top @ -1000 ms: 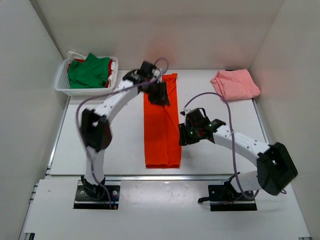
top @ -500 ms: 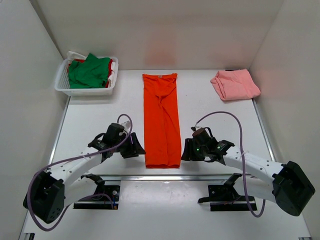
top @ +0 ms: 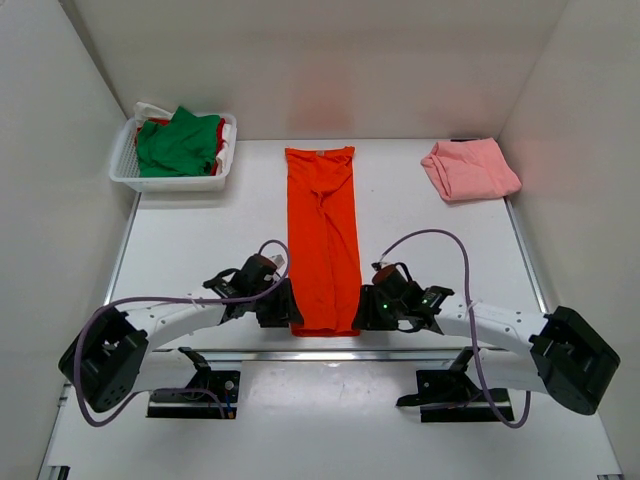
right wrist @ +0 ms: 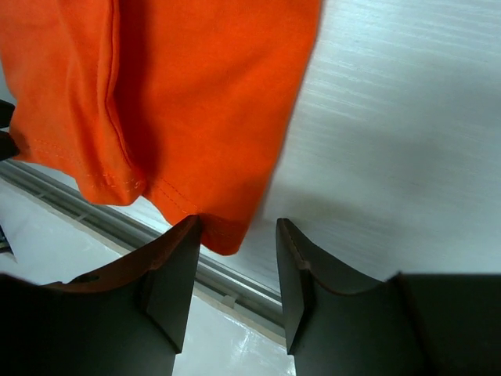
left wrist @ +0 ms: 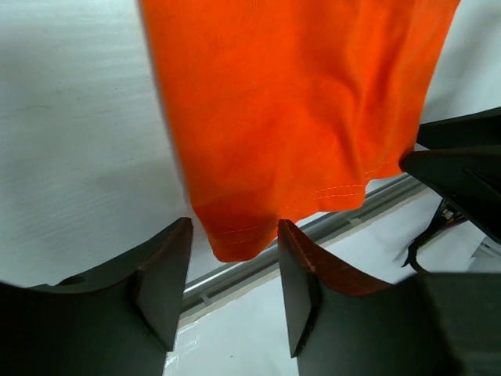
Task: Fold and stack the t-shirts
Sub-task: Grab the bottom of the folded rectangular tshirt with both arms
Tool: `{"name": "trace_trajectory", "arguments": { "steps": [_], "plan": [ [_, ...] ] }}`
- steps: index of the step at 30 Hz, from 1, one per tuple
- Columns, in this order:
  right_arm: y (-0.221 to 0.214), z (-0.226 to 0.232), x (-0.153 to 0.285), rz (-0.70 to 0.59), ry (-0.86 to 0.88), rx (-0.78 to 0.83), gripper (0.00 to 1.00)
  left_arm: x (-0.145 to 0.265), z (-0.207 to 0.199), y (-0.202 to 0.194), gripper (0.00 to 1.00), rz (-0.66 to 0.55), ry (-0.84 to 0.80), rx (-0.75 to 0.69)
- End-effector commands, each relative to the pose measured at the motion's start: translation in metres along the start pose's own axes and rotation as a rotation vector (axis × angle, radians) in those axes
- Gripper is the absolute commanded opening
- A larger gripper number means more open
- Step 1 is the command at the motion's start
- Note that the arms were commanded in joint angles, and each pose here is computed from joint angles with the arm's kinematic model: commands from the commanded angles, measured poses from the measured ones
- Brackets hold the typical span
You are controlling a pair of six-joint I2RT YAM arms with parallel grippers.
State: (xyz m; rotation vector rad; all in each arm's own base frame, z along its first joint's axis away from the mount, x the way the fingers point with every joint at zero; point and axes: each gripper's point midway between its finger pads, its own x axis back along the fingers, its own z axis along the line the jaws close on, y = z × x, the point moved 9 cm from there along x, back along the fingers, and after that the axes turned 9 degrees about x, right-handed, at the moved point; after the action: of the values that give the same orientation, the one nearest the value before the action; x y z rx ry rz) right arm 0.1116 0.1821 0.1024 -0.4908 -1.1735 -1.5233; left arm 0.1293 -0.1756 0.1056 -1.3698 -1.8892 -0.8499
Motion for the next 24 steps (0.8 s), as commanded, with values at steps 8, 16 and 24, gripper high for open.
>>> {"name": "trace_trajectory", "arguments": {
  "steps": [8,16,24],
  "plan": [
    [-0.011,0.005,-0.009,0.058,0.003,0.027,0.0,-0.008,0.006,-0.017,0.0,0.017,0.037,-0.005],
    [-0.025,-0.01,-0.001,0.073,-0.003,0.033,0.0,0.001,0.029,-0.031,0.0,0.038,0.049,-0.002],
    [-0.01,-0.001,0.016,0.061,0.071,0.087,0.0,0.007,0.008,-0.028,0.0,0.083,-0.026,-0.025]
  ]
}}
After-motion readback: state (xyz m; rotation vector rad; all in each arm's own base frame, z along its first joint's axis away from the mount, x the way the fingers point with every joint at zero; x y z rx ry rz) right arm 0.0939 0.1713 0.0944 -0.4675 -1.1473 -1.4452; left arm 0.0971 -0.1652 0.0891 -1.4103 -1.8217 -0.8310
